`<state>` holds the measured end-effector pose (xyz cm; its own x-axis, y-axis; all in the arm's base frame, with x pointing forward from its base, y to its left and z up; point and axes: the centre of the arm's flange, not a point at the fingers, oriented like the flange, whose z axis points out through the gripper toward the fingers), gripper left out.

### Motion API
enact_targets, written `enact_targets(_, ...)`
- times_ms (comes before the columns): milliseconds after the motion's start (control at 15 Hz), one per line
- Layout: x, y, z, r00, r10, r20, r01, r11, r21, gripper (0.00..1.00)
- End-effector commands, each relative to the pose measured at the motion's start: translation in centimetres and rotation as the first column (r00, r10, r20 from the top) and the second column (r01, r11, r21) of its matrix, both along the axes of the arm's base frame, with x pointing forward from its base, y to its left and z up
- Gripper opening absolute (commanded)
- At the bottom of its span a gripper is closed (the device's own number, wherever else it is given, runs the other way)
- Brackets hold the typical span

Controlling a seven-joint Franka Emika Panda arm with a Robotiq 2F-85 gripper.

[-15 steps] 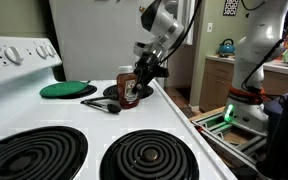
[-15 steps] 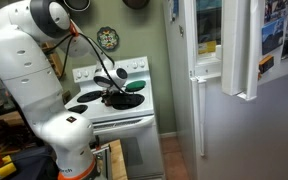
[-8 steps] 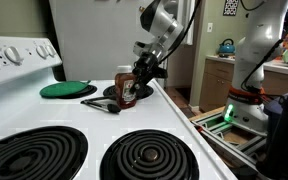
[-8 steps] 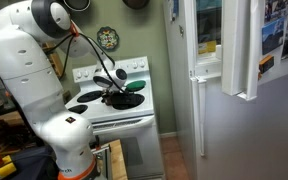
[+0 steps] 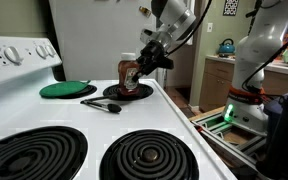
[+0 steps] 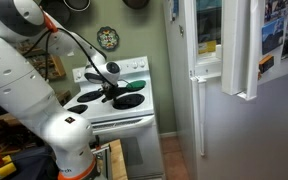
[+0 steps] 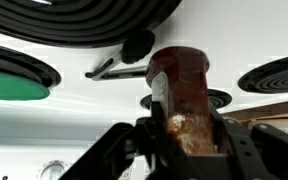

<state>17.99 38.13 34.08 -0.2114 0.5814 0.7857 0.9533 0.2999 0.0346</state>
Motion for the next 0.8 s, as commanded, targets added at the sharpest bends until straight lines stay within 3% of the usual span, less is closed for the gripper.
enact_targets(0,-0.1,0.0,0.2,1.000,0.001,0.004,-0.001,1.000,0.002,0.44)
enact_targets(333,0.3,0.1,-0.8,1.000,-0.003,-0.015,0.003,1.000,-0.012,0.44)
enact_targets(400,0.3,0.2,-0.8,1.000,-0.003,-0.016,0.003,1.000,-0.012,0.19)
enact_targets(600,1.2,-1.8,0.5,0.993,-0.113,-0.035,0.114,0.993,0.022,0.19)
enact_targets(733,1.7,-3.8,1.5,0.972,-0.210,-0.103,0.215,0.976,0.037,0.19)
